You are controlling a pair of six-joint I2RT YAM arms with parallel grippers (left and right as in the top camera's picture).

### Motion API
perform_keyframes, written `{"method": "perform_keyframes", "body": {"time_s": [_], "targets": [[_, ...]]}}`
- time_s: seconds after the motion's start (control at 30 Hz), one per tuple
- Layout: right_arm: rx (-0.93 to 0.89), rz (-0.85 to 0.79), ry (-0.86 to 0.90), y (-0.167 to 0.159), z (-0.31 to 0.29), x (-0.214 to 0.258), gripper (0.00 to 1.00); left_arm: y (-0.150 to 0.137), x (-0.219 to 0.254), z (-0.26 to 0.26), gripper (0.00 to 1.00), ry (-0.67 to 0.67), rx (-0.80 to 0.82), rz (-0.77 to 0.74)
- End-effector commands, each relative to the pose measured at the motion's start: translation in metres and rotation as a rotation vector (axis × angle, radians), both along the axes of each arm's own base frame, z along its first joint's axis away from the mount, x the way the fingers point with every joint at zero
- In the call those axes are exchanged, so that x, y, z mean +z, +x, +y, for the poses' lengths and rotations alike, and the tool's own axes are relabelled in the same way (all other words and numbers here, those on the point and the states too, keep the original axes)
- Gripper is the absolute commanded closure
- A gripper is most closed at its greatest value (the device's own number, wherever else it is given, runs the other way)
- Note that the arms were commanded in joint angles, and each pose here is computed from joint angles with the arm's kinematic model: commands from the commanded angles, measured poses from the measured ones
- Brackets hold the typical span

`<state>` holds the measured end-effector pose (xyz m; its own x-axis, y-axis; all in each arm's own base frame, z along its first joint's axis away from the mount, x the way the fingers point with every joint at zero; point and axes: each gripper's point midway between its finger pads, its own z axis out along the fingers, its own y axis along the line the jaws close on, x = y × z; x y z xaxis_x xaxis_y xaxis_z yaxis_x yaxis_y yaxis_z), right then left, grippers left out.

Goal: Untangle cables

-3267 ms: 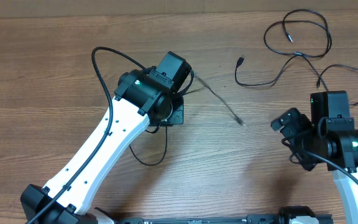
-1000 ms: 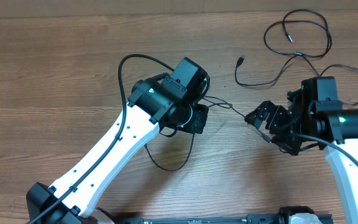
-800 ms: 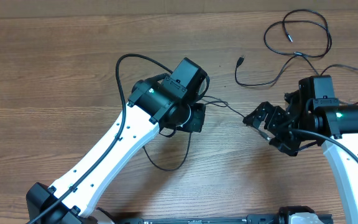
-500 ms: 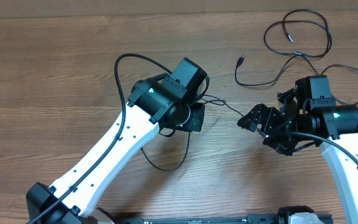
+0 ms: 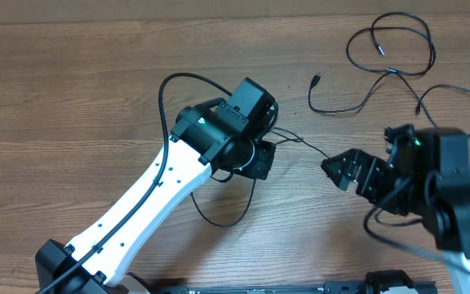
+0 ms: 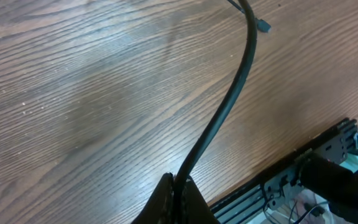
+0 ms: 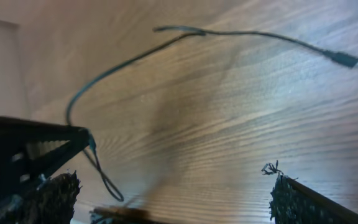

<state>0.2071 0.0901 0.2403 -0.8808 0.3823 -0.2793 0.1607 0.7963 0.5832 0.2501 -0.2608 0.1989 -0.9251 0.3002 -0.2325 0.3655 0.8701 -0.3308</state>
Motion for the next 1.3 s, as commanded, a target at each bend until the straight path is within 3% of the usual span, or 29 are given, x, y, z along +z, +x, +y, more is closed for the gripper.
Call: {"method": "perform_keyframes", "body": {"time_s": [0.0,0.47,0.6,0.77,1.0,1.27], "targets": [[-0.005,-0.057,-0.024,-0.002,-0.004,0.009,0.00,-0.006,0.003,-0.005,0.96,-0.015,-0.050,-0.008],[-0.004,0.062,-0.027,0.010,-0.002,-0.014,0.00,-0.008,0.003,-0.006,0.96,-0.024,-0.035,0.007],[-0.022,0.154,-0.025,0.018,-0.001,-0.031,0.00,-0.020,0.008,-0.017,0.96,-0.082,-0.190,0.003],[-0.017,0.262,-0.038,0.027,-0.001,-0.054,0.00,-0.025,0.013,-0.023,0.96,-0.118,-0.218,0.014],[-0.001,0.387,-0.068,0.037,-0.002,-0.087,0.00,-0.038,0.046,-0.029,0.96,-0.221,-0.298,-0.037],[-0.013,0.386,-0.082,0.049,-0.004,-0.097,0.00,-0.051,0.079,-0.014,0.96,-0.260,-0.310,-0.131]]}}
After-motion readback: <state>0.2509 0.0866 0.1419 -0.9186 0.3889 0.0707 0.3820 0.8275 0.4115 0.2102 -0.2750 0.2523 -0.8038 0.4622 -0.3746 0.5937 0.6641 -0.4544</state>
